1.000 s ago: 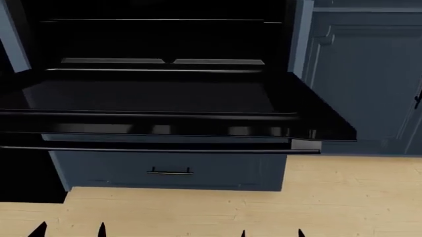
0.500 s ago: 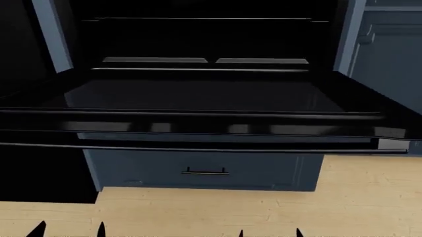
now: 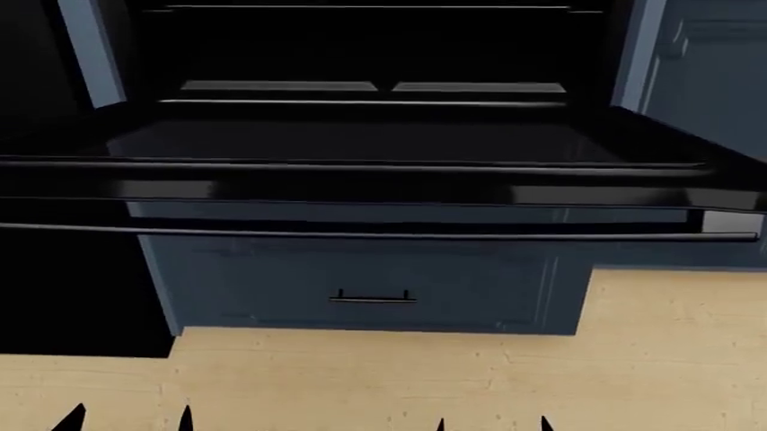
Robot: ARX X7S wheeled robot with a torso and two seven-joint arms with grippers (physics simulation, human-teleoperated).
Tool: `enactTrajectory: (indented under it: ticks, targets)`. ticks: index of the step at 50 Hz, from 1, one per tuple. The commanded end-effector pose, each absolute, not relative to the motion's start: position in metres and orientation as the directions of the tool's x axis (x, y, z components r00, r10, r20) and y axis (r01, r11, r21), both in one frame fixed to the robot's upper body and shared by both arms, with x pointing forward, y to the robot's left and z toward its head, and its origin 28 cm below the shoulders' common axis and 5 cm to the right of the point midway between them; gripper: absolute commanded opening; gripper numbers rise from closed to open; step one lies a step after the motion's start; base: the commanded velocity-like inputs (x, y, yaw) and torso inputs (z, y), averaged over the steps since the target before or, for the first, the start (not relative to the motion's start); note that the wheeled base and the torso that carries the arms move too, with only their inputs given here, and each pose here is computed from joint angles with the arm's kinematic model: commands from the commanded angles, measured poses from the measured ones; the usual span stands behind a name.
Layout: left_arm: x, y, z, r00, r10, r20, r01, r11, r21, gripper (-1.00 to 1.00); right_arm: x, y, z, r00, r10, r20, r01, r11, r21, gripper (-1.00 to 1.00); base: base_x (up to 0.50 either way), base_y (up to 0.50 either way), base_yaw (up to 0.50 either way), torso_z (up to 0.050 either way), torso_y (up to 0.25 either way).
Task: Close the oven door
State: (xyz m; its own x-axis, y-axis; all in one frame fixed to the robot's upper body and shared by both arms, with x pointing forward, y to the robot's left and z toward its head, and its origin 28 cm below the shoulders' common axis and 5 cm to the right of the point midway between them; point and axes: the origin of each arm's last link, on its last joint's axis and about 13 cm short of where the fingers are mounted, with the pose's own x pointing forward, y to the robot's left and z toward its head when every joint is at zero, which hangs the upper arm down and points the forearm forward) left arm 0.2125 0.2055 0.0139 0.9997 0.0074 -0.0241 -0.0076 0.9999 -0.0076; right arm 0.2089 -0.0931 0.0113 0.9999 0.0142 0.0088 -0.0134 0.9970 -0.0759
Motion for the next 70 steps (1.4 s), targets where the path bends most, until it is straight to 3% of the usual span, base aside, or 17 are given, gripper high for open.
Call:
enactTrajectory:
  ticks: [1, 42, 70]
  targets:
    - [0.2129, 0.2058, 0.0134, 1.0, 0.009, -0.025, -0.009, 1.0, -0.011, 1.0, 0.2091, -0.0932, 0.011, 1.0, 0.013, 0.006, -0.013, 0.997, -0.076, 1.0, 0.0, 0.0, 0.0, -0.05, 0.0]
    - [0.2127, 0.2058, 0.0139, 1.0, 0.007, -0.016, -0.007, 1.0, -0.01, 1.0, 0.2096, -0.0933, 0.0108, 1.0, 0.007, 0.002, -0.007, 0.997, -0.075, 1.0, 0.0, 0.0, 0.0, -0.049, 0.0]
    - [0.2121, 0.2056, 0.0145, 1.0, 0.002, -0.003, -0.002, 1.0, -0.017, 1.0, 0.2088, -0.0933, 0.0118, 1.0, 0.016, 0.003, -0.016, 0.997, -0.071, 1.0, 0.14, 0.0, 0.0, 0.0, 0.0]
